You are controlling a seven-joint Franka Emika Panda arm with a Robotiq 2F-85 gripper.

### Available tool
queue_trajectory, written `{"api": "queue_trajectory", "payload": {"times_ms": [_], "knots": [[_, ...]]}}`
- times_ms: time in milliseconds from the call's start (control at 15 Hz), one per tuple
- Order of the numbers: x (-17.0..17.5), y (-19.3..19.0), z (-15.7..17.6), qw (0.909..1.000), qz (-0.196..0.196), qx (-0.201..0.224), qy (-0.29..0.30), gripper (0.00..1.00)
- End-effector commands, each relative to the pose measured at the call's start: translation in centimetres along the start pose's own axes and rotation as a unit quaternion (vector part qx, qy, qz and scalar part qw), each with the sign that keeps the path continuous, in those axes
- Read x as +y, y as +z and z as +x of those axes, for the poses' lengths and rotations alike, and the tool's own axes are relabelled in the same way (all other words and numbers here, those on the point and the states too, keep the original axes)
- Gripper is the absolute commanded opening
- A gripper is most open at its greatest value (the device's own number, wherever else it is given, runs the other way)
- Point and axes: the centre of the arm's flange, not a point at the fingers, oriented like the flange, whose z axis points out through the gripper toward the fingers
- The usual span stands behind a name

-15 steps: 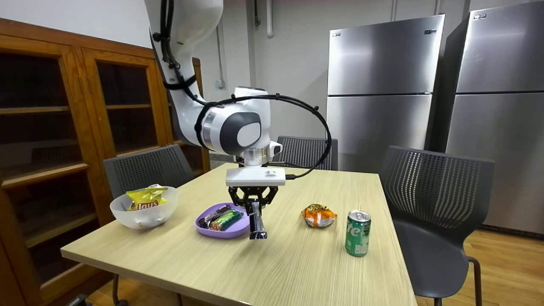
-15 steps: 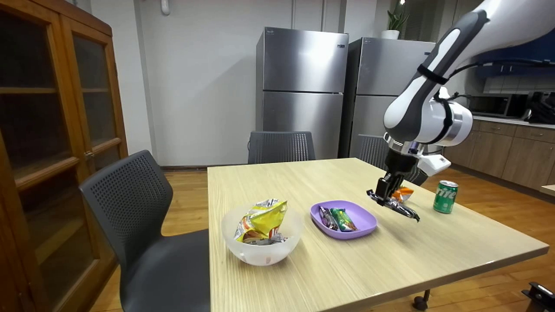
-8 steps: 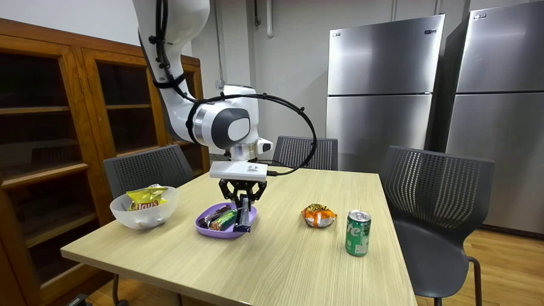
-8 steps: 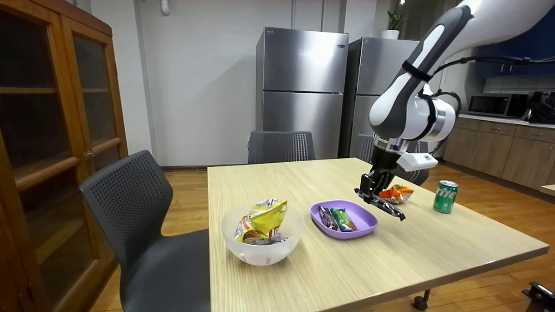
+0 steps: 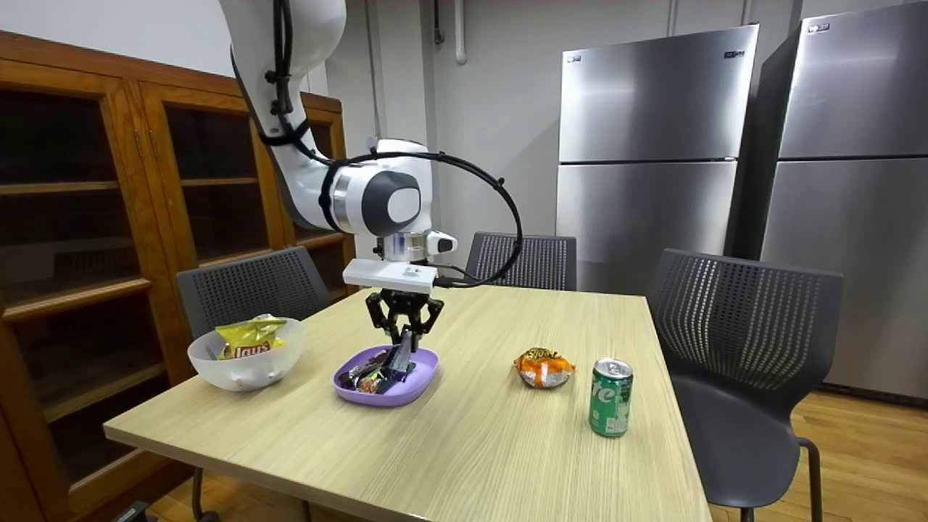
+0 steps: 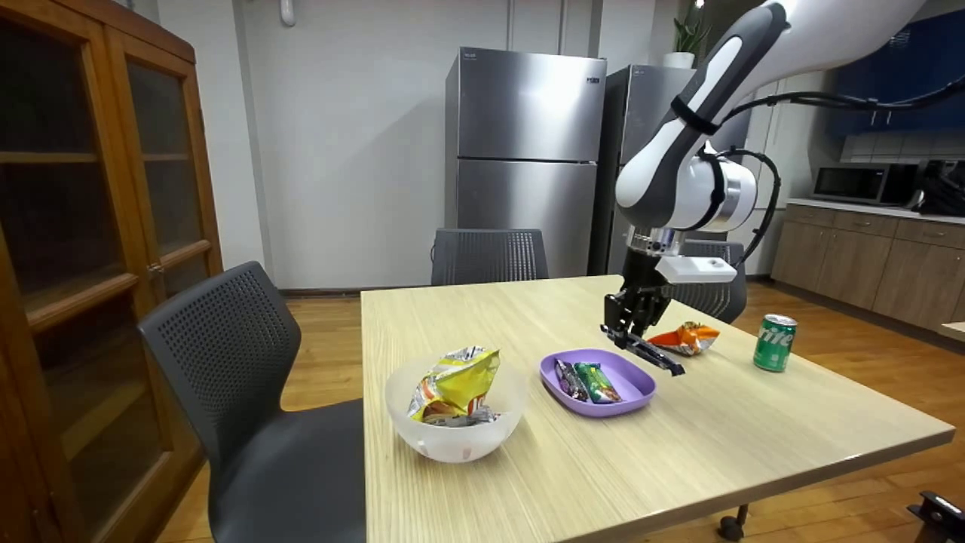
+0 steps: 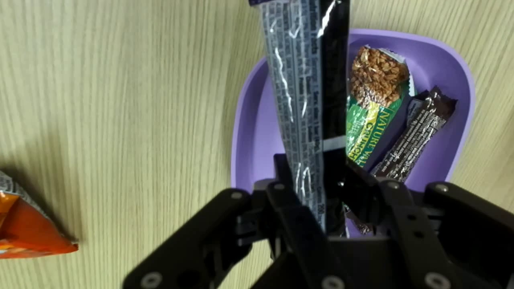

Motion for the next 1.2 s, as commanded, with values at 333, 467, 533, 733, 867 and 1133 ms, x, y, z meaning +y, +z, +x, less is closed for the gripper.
{"api": "queue_trajectory", "payload": {"times_ms": [333, 467, 533, 733, 867, 1133], "knots": [[-0.3, 2.9, 3.7, 0.9963, 0.007, -0.025, 0.082, 0.09], [-0.1, 3.6, 3.8, 0.9951, 0.005, -0.026, 0.095, 0.09], [0.0, 3.9, 3.8, 0.9946, 0.002, -0.027, 0.1, 0.09], [0.4, 4.2, 3.6, 0.9939, 0.001, -0.027, 0.107, 0.59], [0.7, 3.7, 3.4, 0.9943, 0.003, -0.022, 0.104, 0.67], [1.6, 2.1, 3.3, 0.9937, 0.01, -0.007, 0.112, 0.97]]}}
